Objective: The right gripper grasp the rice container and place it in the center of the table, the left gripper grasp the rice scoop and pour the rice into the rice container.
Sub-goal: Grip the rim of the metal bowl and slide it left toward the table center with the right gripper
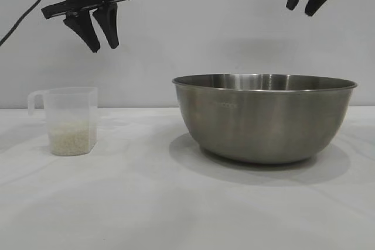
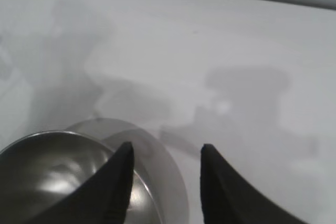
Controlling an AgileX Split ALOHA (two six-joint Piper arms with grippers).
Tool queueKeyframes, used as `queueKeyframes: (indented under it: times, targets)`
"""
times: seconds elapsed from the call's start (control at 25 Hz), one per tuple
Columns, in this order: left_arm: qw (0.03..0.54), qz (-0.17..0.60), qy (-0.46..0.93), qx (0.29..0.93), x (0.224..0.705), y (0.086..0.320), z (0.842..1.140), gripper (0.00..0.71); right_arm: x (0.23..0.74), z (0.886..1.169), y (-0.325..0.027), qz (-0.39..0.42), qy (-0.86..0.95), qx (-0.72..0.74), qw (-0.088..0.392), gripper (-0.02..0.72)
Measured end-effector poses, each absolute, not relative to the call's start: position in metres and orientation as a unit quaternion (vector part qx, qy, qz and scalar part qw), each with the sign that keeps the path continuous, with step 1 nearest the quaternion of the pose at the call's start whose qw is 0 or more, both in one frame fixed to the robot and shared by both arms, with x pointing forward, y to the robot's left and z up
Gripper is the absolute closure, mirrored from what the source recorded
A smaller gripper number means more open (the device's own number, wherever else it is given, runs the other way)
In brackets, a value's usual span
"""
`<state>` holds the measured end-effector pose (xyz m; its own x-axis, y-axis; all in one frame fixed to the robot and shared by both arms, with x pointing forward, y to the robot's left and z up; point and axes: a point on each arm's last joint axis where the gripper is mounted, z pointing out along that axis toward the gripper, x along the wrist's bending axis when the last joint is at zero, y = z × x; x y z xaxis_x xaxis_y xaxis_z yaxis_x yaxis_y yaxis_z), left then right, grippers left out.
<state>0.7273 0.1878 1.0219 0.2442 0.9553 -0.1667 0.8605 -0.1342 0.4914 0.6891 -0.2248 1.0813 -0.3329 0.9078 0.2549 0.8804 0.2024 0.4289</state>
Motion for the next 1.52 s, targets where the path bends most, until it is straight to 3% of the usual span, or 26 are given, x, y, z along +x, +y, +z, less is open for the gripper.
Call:
queueKeyframes:
  times: [0.12, 0.32, 0.44, 0.76, 1.08, 1.32, 1.52]
  targets:
    - [0.252, 0.094, 0.607, 0.747, 0.727, 0.188, 1.022, 0.45, 0.672, 1.069, -0.228, 0.226, 0.779, 0.585, 0.006, 0.445]
    - [0.252, 0.094, 0.607, 0.747, 0.727, 0.188, 1.022, 0.45, 0.641, 1.017, -0.233, 0.144, 0.789, 0.594, -0.062, 0.445]
    - [0.252, 0.094, 0.607, 0.747, 0.727, 0.188, 1.022, 0.45, 0.633, 1.002, -0.232, 0.124, 0.79, 0.595, -0.082, 0.445]
    - [0.252, 0.094, 0.607, 0.747, 0.727, 0.188, 1.022, 0.45, 0.627, 0.991, -0.212, 0.1, 0.812, 0.57, -0.082, 0.445]
    - [0.252, 0.093, 0.608, 0.748, 0.727, 0.188, 1.022, 0.45, 0.636, 0.965, -0.214, 0.078, 0.814, 0.571, -0.075, 0.445]
    - [0.251, 0.093, 0.608, 0.748, 0.727, 0.188, 1.022, 0.45, 0.636, 0.952, -0.204, 0.07, 0.816, 0.566, -0.096, 0.703]
    - [0.251, 0.093, 0.608, 0.748, 0.727, 0.188, 1.022, 0.45, 0.623, 0.951, -0.165, 0.061, 0.844, 0.523, -0.101, 0.703]
